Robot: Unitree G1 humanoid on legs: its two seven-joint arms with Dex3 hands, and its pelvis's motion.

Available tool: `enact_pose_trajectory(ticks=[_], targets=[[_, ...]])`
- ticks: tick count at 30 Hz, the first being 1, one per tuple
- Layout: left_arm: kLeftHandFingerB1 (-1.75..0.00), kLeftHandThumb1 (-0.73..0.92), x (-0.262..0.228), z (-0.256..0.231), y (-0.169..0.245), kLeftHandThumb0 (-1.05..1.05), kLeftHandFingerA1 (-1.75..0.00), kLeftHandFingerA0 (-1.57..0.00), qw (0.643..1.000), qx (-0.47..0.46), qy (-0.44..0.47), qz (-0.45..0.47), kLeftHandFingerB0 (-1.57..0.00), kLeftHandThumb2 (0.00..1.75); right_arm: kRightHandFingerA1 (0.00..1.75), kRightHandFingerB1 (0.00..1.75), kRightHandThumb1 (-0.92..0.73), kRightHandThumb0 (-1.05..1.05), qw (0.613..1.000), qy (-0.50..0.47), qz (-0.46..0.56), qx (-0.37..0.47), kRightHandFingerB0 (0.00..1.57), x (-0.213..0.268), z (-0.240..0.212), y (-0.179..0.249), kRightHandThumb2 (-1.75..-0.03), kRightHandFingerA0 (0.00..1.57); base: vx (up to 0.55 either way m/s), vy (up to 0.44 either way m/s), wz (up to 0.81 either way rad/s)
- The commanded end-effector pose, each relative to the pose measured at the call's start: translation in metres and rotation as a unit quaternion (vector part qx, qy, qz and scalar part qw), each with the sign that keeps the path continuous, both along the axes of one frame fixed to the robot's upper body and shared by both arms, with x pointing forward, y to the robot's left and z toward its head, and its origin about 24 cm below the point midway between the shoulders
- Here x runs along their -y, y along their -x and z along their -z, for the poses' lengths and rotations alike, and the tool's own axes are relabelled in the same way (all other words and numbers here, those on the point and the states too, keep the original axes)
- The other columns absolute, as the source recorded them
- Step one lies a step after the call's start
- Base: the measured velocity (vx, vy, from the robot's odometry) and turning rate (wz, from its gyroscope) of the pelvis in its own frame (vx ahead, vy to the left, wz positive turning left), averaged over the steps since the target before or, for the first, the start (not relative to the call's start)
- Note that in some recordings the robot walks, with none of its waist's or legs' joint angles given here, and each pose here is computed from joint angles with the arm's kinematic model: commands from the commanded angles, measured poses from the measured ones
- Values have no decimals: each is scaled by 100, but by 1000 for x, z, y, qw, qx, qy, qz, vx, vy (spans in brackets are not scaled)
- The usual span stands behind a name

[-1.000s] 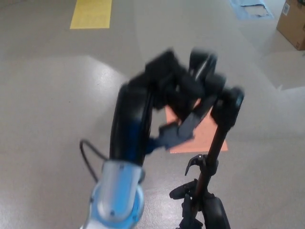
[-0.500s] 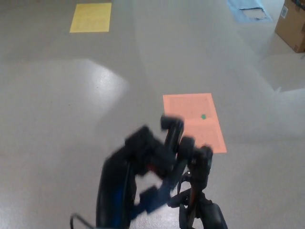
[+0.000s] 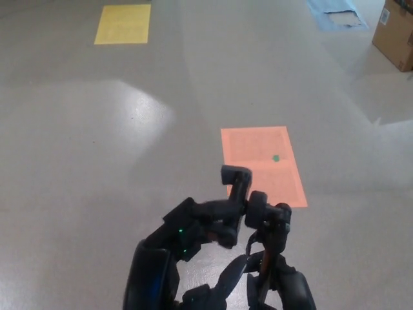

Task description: A phone stand is kept on the floor and the robot uses both its hands to grab it and uses its left hand to extend the phone stand by pulling it upwards

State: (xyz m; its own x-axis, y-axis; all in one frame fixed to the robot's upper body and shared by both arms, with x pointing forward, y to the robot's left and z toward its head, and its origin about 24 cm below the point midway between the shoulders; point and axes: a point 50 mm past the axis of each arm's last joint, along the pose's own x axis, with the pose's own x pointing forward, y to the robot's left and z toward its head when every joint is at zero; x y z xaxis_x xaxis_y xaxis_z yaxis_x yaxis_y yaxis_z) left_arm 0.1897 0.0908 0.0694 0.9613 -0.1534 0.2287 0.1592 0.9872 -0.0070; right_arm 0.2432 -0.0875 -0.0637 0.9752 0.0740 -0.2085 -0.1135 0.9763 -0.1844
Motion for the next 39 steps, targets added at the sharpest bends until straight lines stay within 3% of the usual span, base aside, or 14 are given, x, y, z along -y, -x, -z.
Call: enact_pose_trajectory(ticks=[1,7,8,9,12,13,31,32,33,35,36,37,38,39], targets=[[-43,44,-7,13,4,-62,-46,-33,999,-32,-25,2,-28,77,139,121,-74,-49,999,-25,22,5,92,1,0,4,-123,132,0,0,0],[-43,44,-7,13,4,-62,-46,-33,999,-32,-25,2,-28,77,139,121,-74,-49,999,-25,22,5,92,1,0,4,-123,132,0,0,0],[-12,51,-8,13,6,-58,-5,0,999,-22,-42,8,0,71,38,13,-77,-92,1000,-3,-10,-6,0,1,2,6,-116,0,0,0,0],[-10,49,-10,12,11,-64,-3,0,997,-8,-69,18,0,74,37,14,-77,-92,997,33,-58,-23,0,2,6,9,-116,0,0,0,0],[-10,49,-10,12,11,-64,-3,0,997,-9,-70,18,0,74,37,14,-77,-92,997,36,-61,-25,0,2,6,10,-116,0,0,0,0],[-3,45,-10,12,12,-73,0,0,997,-9,-72,16,0,76,39,13,-77,-94,997,35,-62,-27,0,2,7,11,-114,1,0,0,0],[-8,43,-15,25,25,-70,0,0,998,-25,-65,2,0,74,18,8,-73,-105,995,51,-84,-27,0,7,8,21,-119,0,0,0,0],[-8,43,-17,26,26,-69,0,0,997,-26,-67,2,0,74,11,1,-67,-105,995,38,-88,-27,0,7,8,23,-110,0,0,0,0],[-10,46,-19,27,28,-73,0,0,997,-27,-74,0,0,77,0,0,-79,-105,994,31,-99,-19,0,9,7,25,-64,0,0,0,0],[-11,47,-24,29,30,-74,0,0,996,-28,-88,-6,0,78,0,0,-74,-105,993,26,-116,-4,0,15,3,26,-64,0,0,0,0],[-13,50,-25,30,31,-77,0,0,996,-29,-86,-5,-1,80,0,0,-58,-101,992,33,-118,0,0,18,0,27,-100,0,0,0,0],[-17,56,-30,30,34,-81,-4,0,996,-31,-87,-5,-3,88,0,0,-72,-105,990,60,-126,14,0,22,-4,29,-69,0,0,0,0],[-20,57,-38,29,38,-81,-7,0,995,-32,-90,-6,-4,91,0,1,-59,-105,985,94,-136,38,0,29,-11,35,-101,0,0,0,0],[-20,57,-41,29,40,-81,-7,0,995,-32,-92,-6,-4,91,0,1,-59,-105,985,92,-138,45,0,30,-13,39,-101,0,0,0,0]])
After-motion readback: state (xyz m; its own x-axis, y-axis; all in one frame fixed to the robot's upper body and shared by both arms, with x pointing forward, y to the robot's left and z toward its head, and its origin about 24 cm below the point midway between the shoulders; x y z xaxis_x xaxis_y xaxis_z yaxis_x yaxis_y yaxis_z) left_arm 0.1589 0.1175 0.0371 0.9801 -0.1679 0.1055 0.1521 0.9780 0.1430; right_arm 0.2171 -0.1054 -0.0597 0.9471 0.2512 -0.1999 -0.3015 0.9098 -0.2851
